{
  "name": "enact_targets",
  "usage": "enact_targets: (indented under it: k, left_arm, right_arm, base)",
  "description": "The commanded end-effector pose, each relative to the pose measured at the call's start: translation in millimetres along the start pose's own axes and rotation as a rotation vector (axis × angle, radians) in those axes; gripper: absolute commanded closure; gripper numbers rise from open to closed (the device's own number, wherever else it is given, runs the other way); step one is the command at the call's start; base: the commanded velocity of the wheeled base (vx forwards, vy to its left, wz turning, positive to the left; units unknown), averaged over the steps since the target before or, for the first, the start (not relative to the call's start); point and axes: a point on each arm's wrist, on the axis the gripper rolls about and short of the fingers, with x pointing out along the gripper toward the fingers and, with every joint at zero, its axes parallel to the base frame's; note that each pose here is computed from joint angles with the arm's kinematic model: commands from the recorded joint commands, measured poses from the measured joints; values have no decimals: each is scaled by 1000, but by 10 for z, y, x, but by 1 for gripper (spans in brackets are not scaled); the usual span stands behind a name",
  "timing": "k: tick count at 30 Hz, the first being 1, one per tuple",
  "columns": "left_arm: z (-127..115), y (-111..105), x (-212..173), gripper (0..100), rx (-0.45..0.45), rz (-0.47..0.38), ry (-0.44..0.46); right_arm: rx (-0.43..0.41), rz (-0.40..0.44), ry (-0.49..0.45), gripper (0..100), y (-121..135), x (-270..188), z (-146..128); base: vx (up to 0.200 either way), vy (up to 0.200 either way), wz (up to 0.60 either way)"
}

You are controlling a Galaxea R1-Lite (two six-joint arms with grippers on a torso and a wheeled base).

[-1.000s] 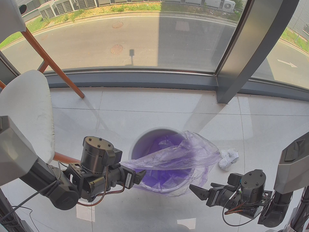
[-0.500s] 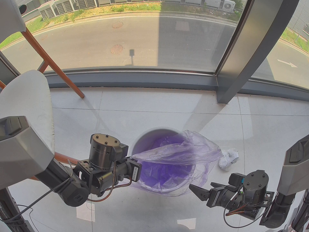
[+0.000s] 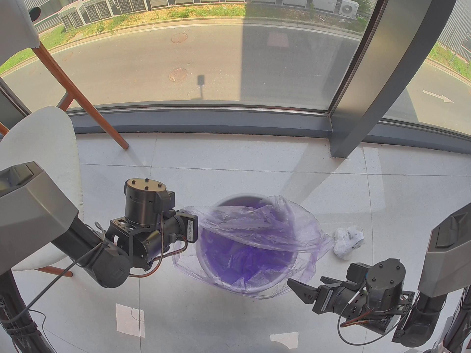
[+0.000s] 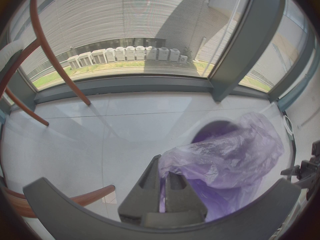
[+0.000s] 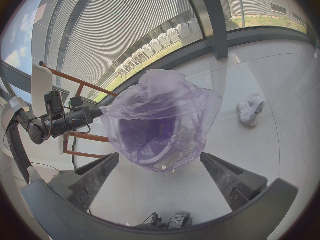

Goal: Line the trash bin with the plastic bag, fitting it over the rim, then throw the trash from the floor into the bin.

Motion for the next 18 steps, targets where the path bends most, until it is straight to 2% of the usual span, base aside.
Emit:
enact_targets:
  k: [1,4,11,15,18]
  left_arm:
    - [-9,86,99,100,-39,50,1]
    - [-17,83,95,100,-38,49,2]
    - [17,64,59,100,-33,38,-13]
    - [35,49,42,100,-31,33,-20]
    - [38,42,42,100,-29,30,-21]
  right_arm:
    - [-4,-18,-29,0,16,159,-5]
    - [-9,-2,-65,0,49,207,65]
    - [-183,12,-82,0,72,109,123]
    - [-300,50,-113,0,131,-24,198]
    - [-389,92,-83,0,96,-102,203]
  base:
    - [0,0,0]
    - [0,0,0]
    - [0,0,0]
    - [0,0,0]
    - [0,0,0]
